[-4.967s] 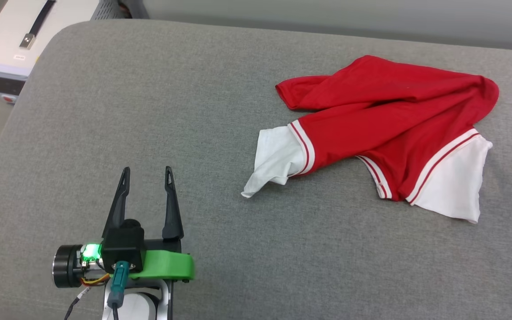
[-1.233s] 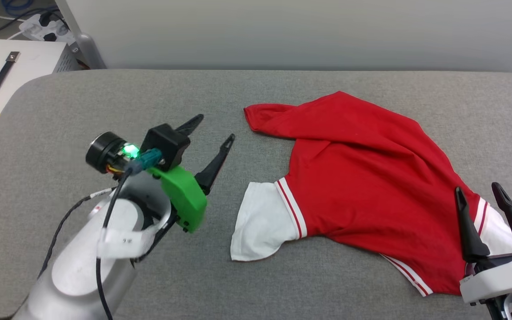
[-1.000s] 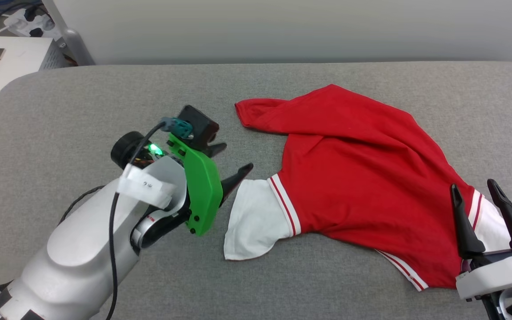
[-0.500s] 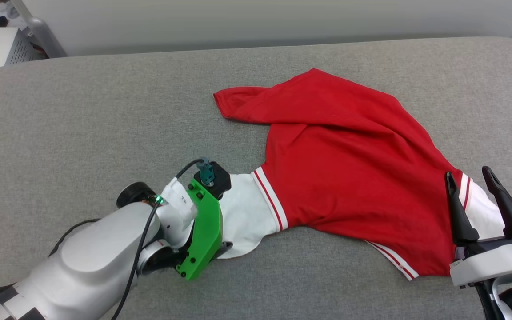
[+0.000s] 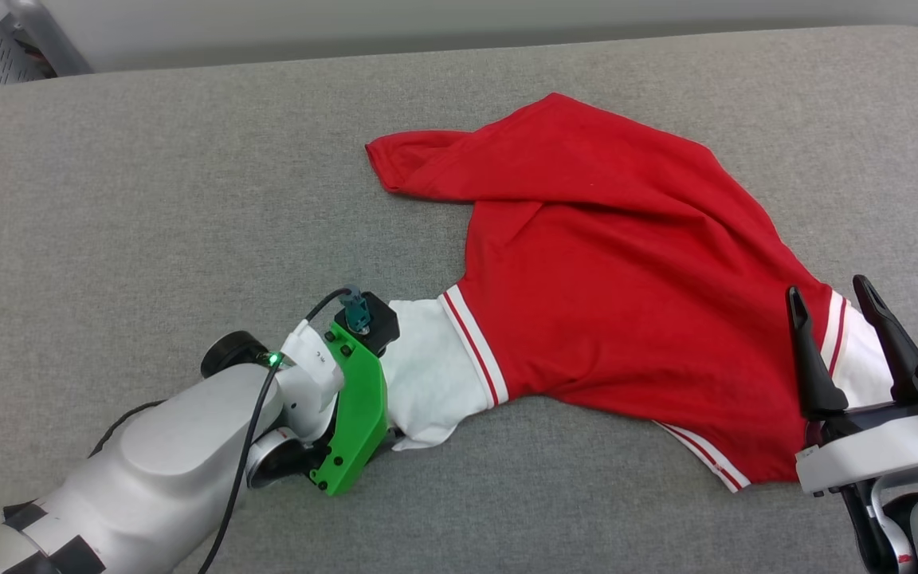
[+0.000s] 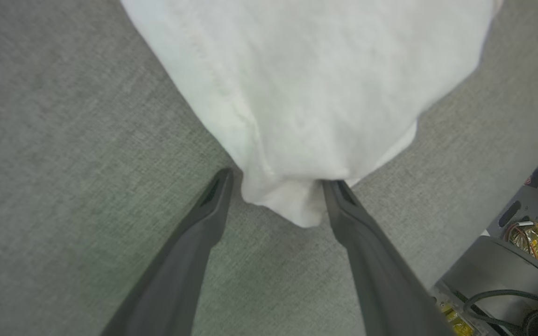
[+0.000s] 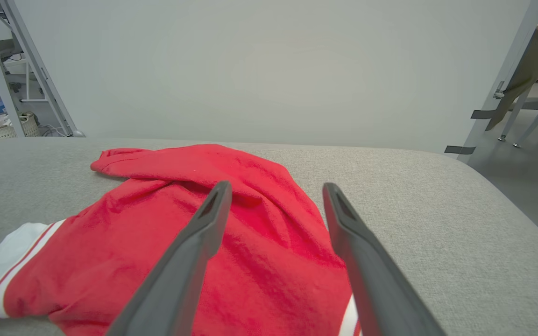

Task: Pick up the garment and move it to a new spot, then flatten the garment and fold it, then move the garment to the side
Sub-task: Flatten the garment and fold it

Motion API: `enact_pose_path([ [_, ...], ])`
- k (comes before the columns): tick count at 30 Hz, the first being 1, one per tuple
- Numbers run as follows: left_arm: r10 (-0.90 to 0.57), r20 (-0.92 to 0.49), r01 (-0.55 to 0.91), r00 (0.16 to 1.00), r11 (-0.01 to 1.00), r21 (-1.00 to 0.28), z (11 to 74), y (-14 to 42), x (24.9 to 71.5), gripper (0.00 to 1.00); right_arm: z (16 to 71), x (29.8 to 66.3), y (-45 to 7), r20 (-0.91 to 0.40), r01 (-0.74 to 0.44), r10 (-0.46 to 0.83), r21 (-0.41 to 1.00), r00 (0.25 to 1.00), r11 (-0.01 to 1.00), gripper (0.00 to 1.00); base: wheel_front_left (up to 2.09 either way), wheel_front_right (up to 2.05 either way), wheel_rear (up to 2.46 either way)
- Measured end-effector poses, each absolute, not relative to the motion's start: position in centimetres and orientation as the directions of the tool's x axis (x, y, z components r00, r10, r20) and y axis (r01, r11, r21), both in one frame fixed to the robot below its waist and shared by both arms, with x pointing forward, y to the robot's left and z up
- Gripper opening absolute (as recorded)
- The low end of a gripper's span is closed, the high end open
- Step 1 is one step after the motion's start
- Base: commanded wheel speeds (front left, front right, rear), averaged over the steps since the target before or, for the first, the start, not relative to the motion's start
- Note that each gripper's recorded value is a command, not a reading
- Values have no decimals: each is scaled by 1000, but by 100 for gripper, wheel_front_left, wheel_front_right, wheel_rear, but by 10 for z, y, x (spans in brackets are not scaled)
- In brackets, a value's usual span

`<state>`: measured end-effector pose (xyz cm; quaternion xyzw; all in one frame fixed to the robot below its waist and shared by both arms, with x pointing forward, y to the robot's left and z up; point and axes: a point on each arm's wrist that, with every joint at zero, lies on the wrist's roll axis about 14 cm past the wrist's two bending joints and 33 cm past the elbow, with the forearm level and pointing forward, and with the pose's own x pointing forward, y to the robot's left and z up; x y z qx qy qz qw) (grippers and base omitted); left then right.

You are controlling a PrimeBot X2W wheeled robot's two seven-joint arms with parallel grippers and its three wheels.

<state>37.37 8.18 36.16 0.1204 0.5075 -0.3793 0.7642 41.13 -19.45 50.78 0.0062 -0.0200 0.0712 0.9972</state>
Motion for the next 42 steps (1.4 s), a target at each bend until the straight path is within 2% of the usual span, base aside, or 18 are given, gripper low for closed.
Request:
enact_pose_path([
  [1,-454,-871,704,187,680,-204,361,81,373,100,506,411,-195,36,-141,140,10,989,990,100,0,0,0],
  [2,-452,-873,708,180,676,-204,361,81,373,85,505,411,-195,33,-140,140,10,990,990,100,0,0,0],
  [3,-451,-875,711,175,673,-205,360,80,372,32,504,412,-195,30,-140,139,10,990,990,100,0,0,0],
  [4,-453,-874,714,173,670,-206,360,80,371,0,503,411,-195,28,-140,139,10,990,990,100,0,0,0],
  [8,-491,-843,707,219,675,-210,366,76,375,0,504,411,-195,29,-140,139,11,990,990,100,0,0,0],
  [13,-547,-765,694,339,695,-189,388,79,389,0,510,409,-195,44,-142,141,9,989,990,100,0,0,0],
  [18,-537,-692,661,482,741,-114,422,114,408,0,512,406,-190,44,-154,154,11,987,988,100,0,0,0],
  [24,-515,-625,612,587,788,-74,453,146,406,0,510,403,-188,37,-160,159,18,987,987,100,0,0,0],
  [31,-386,-706,485,594,872,-69,436,197,365,0,506,405,-181,25,-176,176,27,984,984,100,0,0,0],
  [40,-228,-821,302,523,951,-72,384,244,332,1,500,406,-171,3,-204,204,39,979,978,100,0,0,0],
  [41,-223,-818,291,530,954,-71,381,245,333,66,500,406,-172,2,-203,203,38,979,978,100,0,0,0],
  [42,-222,-807,284,547,956,-71,381,244,335,100,500,406,-173,-1,-201,202,36,979,979,100,0,0,0],
])
